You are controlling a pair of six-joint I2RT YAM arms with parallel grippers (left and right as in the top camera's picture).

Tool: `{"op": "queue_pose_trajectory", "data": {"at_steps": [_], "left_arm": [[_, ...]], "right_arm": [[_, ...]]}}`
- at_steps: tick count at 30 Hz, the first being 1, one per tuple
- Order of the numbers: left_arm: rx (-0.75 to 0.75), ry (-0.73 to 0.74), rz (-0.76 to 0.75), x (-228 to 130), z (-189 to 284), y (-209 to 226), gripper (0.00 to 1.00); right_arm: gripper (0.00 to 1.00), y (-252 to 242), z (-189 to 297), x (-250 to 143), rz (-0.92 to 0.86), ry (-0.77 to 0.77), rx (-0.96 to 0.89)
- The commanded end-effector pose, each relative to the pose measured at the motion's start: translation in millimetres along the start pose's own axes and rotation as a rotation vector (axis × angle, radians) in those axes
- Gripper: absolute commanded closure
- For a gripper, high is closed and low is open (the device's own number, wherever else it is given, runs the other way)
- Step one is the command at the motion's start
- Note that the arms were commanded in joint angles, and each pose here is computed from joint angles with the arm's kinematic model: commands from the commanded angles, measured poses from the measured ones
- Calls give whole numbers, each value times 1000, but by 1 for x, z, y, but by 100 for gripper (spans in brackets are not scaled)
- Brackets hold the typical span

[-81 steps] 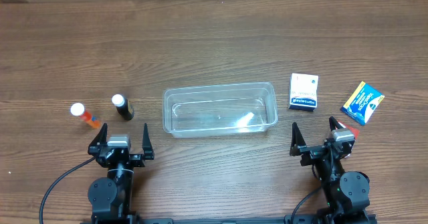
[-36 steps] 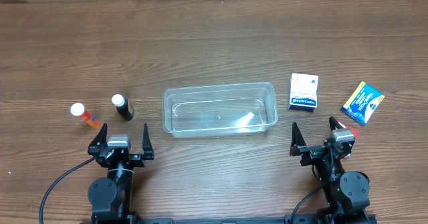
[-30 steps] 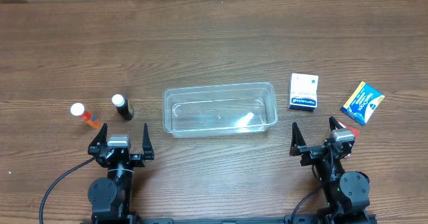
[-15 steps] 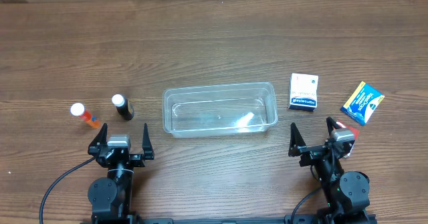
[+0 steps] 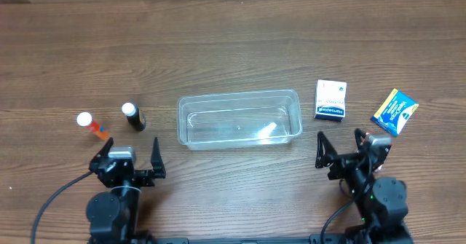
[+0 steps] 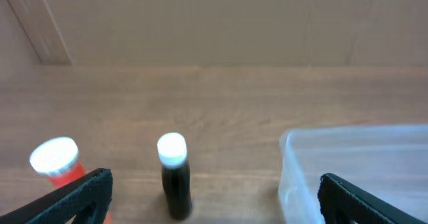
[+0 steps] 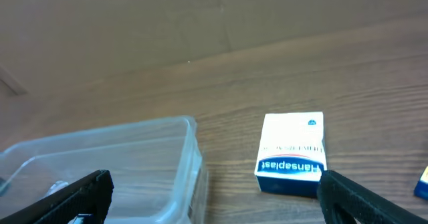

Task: Pack container
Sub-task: 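Move left gripper to the dark bottle and grasp it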

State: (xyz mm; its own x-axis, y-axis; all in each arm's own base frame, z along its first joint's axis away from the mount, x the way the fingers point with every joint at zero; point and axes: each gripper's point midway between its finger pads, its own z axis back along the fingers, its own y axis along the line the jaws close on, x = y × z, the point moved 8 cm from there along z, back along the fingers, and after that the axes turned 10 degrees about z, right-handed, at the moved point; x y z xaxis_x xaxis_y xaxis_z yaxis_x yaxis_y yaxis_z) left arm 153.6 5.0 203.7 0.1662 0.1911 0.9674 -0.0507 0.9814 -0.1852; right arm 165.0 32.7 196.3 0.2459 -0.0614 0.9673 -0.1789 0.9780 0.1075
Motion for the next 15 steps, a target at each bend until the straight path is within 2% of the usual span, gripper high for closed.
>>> {"op": "queue_pose_trajectory", "data": {"at_steps": [1,9,15], "left_arm": [[1,17,25,33,1,-6,0],[56,289,65,88,-24,-15,0],[117,558,74,114,-52,-19,0]], "right_arm": [[0,4,-5,38,-12,52,0],[0,7,-50,80,-8,411,-36],[0,0,-86,84,54,740,-57]]}}
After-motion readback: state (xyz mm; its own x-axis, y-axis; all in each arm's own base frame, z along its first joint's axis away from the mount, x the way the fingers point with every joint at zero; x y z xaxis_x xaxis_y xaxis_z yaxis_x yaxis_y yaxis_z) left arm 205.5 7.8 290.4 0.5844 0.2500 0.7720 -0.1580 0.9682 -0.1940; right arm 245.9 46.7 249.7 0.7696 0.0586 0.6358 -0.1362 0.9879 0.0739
